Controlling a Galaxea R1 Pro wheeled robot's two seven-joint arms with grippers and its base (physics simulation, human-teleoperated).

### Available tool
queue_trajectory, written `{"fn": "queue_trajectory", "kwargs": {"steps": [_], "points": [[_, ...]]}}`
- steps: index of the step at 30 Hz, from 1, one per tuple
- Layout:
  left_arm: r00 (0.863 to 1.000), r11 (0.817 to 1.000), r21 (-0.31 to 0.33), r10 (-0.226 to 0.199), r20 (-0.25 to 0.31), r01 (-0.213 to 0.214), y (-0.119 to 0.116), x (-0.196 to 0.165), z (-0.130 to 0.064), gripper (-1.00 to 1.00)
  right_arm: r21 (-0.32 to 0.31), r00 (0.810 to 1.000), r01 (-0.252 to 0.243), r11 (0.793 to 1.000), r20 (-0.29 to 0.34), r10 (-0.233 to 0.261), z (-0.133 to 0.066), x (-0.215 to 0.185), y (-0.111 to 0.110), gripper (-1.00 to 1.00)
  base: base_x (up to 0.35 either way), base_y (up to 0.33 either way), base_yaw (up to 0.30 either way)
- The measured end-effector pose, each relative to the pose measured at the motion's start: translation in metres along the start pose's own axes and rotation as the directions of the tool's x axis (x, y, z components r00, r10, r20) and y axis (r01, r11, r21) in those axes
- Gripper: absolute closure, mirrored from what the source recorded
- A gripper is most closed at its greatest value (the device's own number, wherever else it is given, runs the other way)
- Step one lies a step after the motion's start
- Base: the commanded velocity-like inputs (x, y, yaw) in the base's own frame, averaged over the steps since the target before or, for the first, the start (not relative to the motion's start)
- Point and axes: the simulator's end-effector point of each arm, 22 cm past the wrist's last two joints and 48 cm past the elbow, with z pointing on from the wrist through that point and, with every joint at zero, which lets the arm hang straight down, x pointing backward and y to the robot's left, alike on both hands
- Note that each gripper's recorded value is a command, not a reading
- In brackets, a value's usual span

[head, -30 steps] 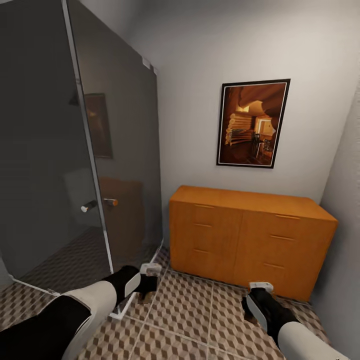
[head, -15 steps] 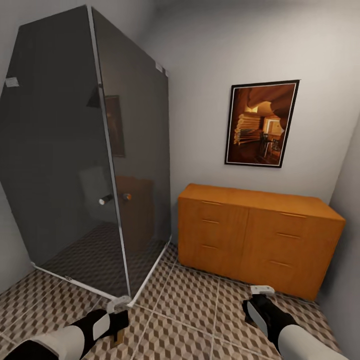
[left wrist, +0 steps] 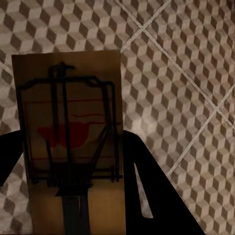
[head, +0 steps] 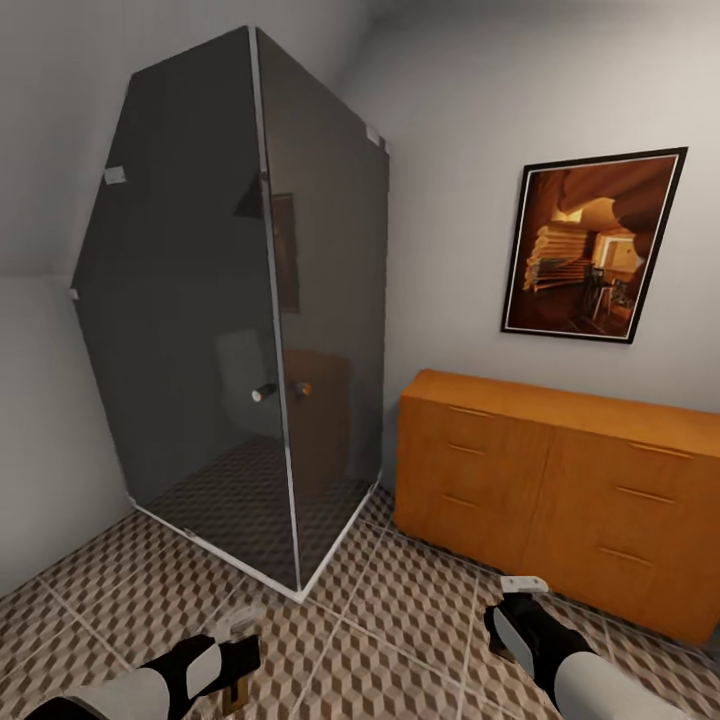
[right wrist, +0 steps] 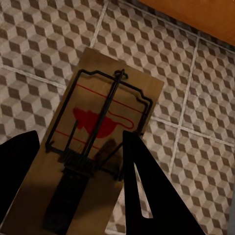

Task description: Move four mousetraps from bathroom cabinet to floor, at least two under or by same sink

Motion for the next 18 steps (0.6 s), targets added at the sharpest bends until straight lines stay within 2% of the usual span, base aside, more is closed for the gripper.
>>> {"fn": "queue_trajectory", "kwargs": {"steps": [3, 9, 18], "points": [[1.000, 1.000, -0.007, 0.000, -0.002, 0.000, 0.005, 0.007, 0.001, 1.00, 0.000, 1.000, 0.000, 1.000, -0.001, 0.000, 0.000, 0.001, 0.000, 1.00, 0.000, 0.000, 0.300], [0.997, 1.000, -0.015, 0.006, 0.081, -0.005, 0.010, 0.002, 0.002, 1.00, 0.002, 1.000, 0.000, 1.000, 0.000, 0.000, 0.001, 0.001, -0.001, 1.00, 0.000, 0.000, 0.300], [0.995, 1.000, -0.020, 0.006, 0.096, -0.004, 0.013, 0.002, 0.003, 1.00, 0.000, 1.000, -0.004, 1.000, 0.010, 0.004, 0.001, -0.001, -0.001, 1.00, 0.000, 0.000, 0.300]]}}
